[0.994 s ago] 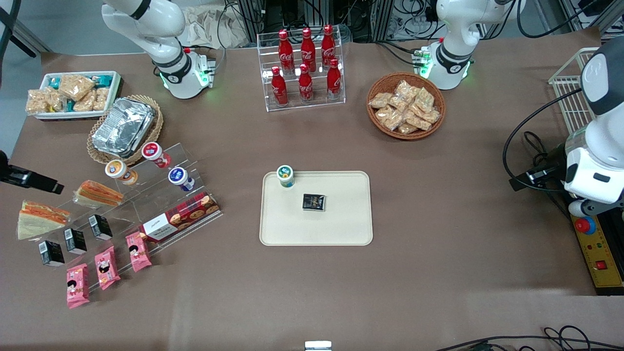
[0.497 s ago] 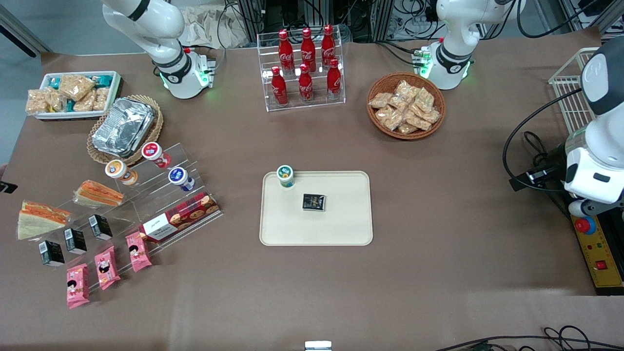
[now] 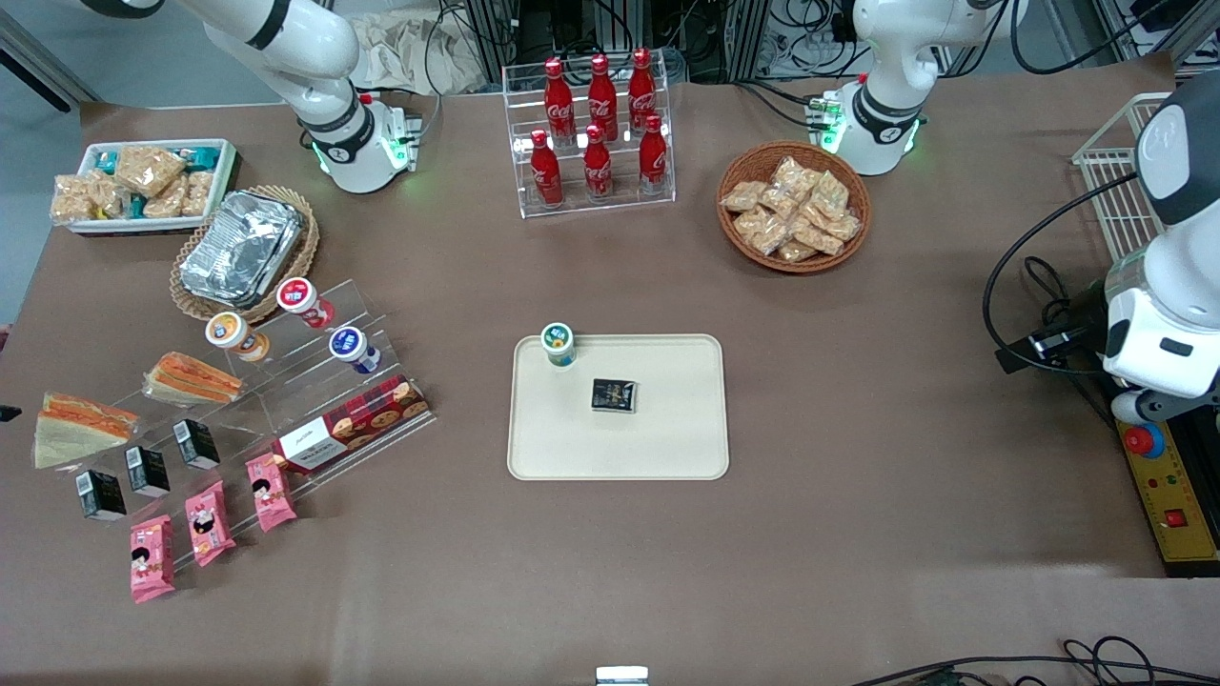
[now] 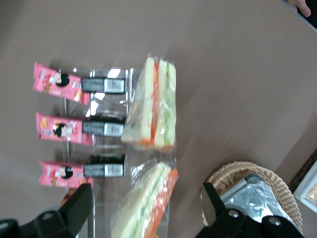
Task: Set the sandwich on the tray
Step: 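Lower the open right gripper onto a wrapped triangle sandwich and close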
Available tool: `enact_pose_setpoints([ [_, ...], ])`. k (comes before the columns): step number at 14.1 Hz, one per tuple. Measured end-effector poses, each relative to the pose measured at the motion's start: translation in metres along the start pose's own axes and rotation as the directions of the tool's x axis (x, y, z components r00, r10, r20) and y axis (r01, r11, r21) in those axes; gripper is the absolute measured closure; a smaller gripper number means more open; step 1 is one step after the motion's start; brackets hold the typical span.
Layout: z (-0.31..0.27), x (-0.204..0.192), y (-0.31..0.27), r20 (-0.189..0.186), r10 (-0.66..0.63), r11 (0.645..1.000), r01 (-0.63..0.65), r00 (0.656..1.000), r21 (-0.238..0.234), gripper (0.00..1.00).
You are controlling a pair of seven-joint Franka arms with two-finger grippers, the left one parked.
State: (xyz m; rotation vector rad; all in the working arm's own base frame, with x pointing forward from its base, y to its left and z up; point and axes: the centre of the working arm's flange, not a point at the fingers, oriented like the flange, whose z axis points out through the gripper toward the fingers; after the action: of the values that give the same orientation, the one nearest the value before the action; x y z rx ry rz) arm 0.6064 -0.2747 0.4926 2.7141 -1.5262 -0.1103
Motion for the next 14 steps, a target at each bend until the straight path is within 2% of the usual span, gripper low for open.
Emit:
enact_pose_setpoints([
  [2,0.015,0.011,0.003,0.003,0.026,1.000,-0.026,1.000,0.002,0.01],
  [7,0.050,0.035,0.010,0.040,0.082,0.995,-0.084,0.996,0.054,0.02],
  [10,0.064,0.038,0.012,0.052,0.093,0.994,-0.096,0.994,0.055,0.02],
  [14,0.082,0.042,0.016,0.089,0.115,0.991,-0.121,0.989,0.064,0.02],
])
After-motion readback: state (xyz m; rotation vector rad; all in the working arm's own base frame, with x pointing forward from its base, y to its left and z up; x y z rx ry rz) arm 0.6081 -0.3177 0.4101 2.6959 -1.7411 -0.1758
